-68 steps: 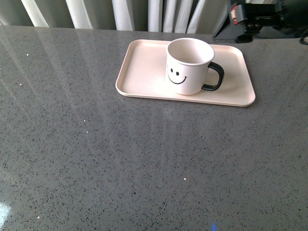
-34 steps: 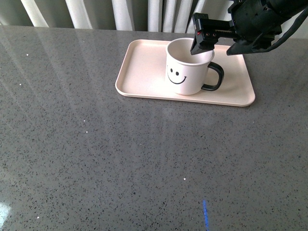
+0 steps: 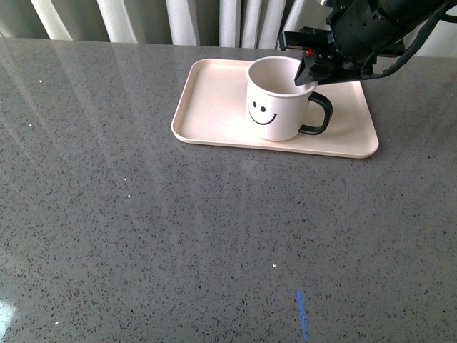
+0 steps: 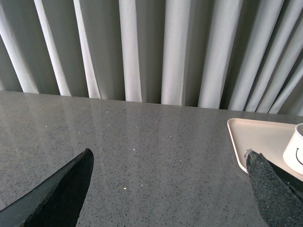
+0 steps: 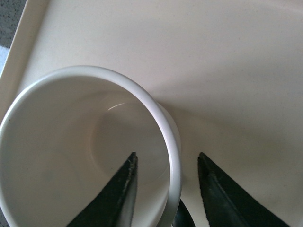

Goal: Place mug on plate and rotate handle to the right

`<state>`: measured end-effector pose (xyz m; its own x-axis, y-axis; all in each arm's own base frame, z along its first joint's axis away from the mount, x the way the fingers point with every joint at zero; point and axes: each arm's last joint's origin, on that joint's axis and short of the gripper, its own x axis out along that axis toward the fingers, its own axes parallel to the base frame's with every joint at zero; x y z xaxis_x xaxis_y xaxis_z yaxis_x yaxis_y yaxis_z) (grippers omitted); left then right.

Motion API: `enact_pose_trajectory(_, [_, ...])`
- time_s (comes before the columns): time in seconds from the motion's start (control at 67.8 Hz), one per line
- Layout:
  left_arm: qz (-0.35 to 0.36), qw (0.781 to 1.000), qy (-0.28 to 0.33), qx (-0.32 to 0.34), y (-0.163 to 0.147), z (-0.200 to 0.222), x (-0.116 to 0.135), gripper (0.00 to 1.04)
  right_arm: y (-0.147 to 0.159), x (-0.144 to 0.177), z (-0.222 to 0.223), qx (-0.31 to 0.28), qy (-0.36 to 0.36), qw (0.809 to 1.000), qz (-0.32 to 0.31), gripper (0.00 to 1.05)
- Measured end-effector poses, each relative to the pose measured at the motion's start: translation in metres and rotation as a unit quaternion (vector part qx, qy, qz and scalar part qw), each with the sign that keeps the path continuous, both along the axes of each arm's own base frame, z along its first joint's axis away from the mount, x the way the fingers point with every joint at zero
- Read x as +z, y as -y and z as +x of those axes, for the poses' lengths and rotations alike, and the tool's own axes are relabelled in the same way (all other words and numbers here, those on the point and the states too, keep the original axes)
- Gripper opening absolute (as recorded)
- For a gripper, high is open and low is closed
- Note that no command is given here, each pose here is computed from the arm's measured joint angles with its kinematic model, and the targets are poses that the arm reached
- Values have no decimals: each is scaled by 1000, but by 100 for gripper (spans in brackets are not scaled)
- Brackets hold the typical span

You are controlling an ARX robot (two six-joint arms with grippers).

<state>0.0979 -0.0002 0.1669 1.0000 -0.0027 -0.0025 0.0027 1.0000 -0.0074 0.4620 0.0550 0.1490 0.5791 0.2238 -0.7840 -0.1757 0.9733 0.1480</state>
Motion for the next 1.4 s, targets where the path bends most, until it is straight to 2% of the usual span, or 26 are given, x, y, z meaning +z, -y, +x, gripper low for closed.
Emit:
enact_pose_trajectory(0.133, [0, 1000, 0, 0, 0, 0, 0, 95, -1, 7, 3, -1, 3, 1000, 3, 1])
enact_pose_trajectory(0.457, [0, 1000, 0, 0, 0, 0, 0, 95, 7, 18, 6, 13, 1, 1000, 4, 2])
enact_pose_trajectory(0.796, [0, 1000, 0, 0, 0, 0, 0, 95, 41, 48, 12, 91, 37, 995, 3, 2])
enact_pose_trajectory(1.047, [0, 1000, 0, 0, 0, 0, 0, 95, 53, 34, 17, 142, 31, 989, -10, 2])
enact_pose_trajectory(1.165, [0, 1000, 0, 0, 0, 0, 0, 95, 51, 22, 20, 169, 24, 985, -13, 2])
enact_pose_trajectory(1.401, [0, 1000, 0, 0, 0, 0, 0, 95, 44, 22, 27, 189, 30, 981, -18, 2])
